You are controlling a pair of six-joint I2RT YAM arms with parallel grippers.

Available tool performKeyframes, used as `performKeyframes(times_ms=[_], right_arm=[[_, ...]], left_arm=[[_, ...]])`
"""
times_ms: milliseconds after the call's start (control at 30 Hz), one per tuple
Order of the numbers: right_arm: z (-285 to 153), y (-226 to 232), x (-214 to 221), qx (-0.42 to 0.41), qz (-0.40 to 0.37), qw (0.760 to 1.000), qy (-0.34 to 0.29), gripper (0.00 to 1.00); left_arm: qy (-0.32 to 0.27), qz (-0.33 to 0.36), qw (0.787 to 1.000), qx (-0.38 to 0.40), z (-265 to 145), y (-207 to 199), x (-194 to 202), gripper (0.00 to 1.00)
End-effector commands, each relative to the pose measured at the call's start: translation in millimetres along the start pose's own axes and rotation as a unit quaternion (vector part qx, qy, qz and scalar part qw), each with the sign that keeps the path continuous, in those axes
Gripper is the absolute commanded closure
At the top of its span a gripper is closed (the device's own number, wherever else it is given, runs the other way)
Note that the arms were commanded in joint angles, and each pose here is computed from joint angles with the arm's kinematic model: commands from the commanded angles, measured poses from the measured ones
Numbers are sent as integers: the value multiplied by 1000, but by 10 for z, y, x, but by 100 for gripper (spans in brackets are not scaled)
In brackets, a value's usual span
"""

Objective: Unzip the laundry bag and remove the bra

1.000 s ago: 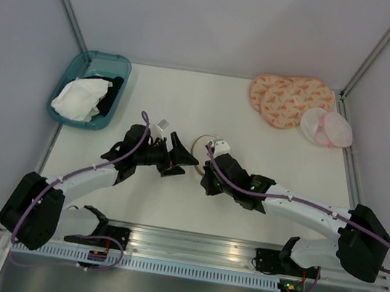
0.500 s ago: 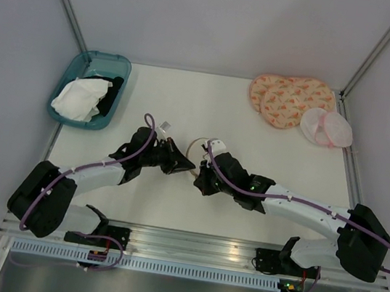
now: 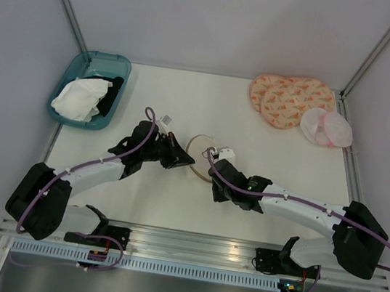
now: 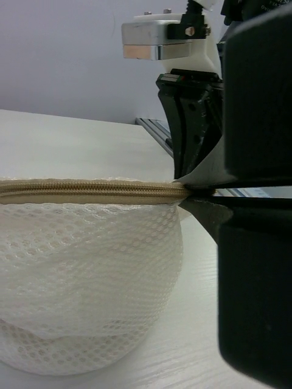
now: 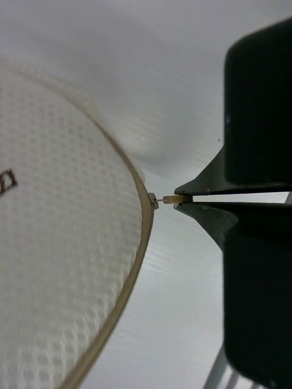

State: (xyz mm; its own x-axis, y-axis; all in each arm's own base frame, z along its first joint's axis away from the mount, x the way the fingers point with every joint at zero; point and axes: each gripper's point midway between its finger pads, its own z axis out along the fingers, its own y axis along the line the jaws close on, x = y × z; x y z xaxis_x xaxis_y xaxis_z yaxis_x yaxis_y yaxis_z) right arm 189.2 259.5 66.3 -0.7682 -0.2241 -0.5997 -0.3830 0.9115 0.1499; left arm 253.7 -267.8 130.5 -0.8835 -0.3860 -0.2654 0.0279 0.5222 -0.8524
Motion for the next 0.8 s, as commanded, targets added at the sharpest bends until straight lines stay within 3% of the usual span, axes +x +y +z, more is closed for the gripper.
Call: performKeyframes(times_ms=[0,233,300,500,533,567,633,667,700,767], right_arm=[[-86,-511,36,118,6,993,-4,100],[92,-931,-199,218,0,976,-14,100],[142,-839,-245,196,3,980,-17,100],[144,-324,-390,47,23,998,-46,99],[130,-253,-361,23,24,999,-43,100],[78,-200,-405,7,28,998,-53,100],[41,-136,-438,-13,28,998,-61,100],[20,-111,-468,-20,27,997,-65,100],[9,-89,-488,-26,26,997,-68,100],[25,-66,-498,-30,21,997,-67,100]], left_arm=[[-17,48,999,17,-21,-173,-161,98],[6,103,994,20,46,-320,-295,98],[3,133,991,28,56,-445,-467,98],[15,128,991,29,193,-425,-923,91],[9,130,991,35,187,-468,-1032,87],[6,127,991,35,190,-473,-1080,61],[3,116,993,38,166,-488,-1111,30],[2,114,993,37,153,-483,-1091,9],[1,101,994,30,143,-424,-1029,1],[-7,97,995,32,53,-431,-955,0]])
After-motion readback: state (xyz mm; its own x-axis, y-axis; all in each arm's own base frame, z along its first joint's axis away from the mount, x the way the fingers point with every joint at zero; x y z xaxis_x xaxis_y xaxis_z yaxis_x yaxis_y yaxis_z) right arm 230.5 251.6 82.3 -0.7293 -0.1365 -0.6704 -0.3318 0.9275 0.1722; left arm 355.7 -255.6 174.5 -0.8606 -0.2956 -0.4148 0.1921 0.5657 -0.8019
